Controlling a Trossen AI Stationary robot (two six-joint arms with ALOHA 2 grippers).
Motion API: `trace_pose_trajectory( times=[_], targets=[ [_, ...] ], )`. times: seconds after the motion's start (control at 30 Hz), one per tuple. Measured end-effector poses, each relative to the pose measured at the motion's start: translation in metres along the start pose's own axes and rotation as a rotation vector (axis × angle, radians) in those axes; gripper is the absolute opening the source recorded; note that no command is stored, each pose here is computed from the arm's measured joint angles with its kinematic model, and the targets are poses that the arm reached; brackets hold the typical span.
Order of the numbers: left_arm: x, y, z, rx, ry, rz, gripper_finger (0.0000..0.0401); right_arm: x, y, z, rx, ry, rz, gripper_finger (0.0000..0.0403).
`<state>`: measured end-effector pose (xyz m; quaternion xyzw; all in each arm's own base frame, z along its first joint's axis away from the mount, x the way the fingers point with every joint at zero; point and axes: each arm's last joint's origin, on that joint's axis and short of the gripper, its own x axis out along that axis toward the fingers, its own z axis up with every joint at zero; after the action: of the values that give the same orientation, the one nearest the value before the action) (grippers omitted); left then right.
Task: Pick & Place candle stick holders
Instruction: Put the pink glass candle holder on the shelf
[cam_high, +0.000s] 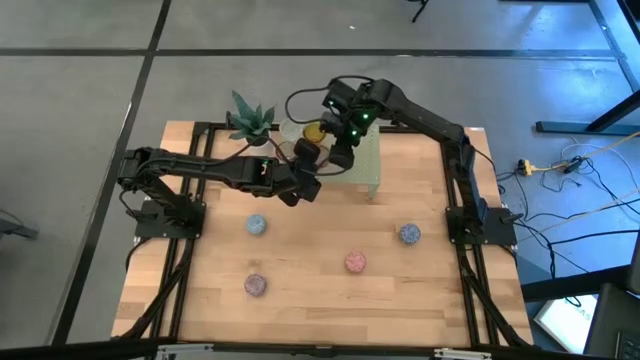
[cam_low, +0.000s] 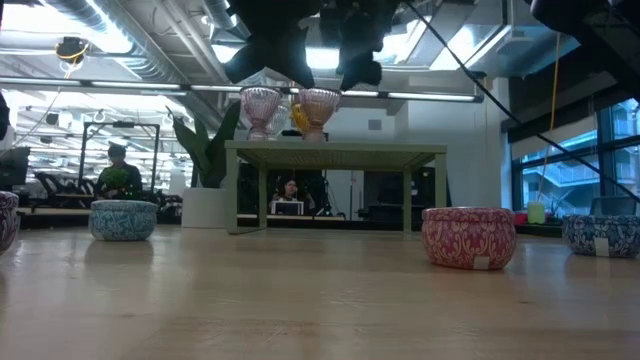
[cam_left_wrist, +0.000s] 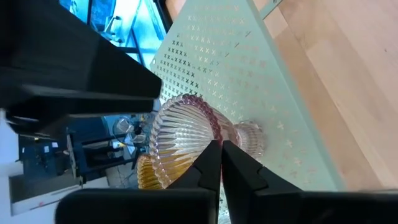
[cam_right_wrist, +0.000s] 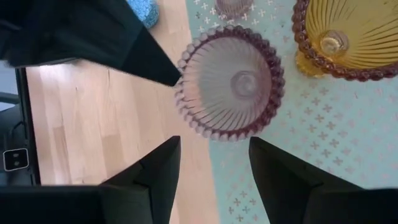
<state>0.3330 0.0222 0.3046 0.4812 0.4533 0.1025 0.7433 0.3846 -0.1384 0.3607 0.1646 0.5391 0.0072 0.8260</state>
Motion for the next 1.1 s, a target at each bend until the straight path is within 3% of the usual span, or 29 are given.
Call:
trace_pose_trajectory(
  times=[0.4, 0.73, 0.97, 1.1],
  targets=[
    [0.000, 0.000, 0.000, -0.016, 0.004, 0.002, 0.0002, -0.035, 0.014, -0.018, -0.001, 0.007, 0.000, 0.0195],
    [-0.002, 0.001, 0.002, -0.044, 0.010, 0.033, 0.0003, -0.097, 0.039, -0.045, -0.059, -0.134, -0.009, 0.0195],
    [-0.029, 0.004, 0.007, -0.161, -0.088, 0.047, 0.0003, -0.119, 0.067, -0.061, -0.132, -0.188, 0.013, 0.0195],
    [-0.058, 0.014, -0.002, -0.300, -0.157, 0.075, 0.0003, -0.126, 0.083, -0.070, -0.187, -0.201, 0.032, 0.0195]
  ],
)
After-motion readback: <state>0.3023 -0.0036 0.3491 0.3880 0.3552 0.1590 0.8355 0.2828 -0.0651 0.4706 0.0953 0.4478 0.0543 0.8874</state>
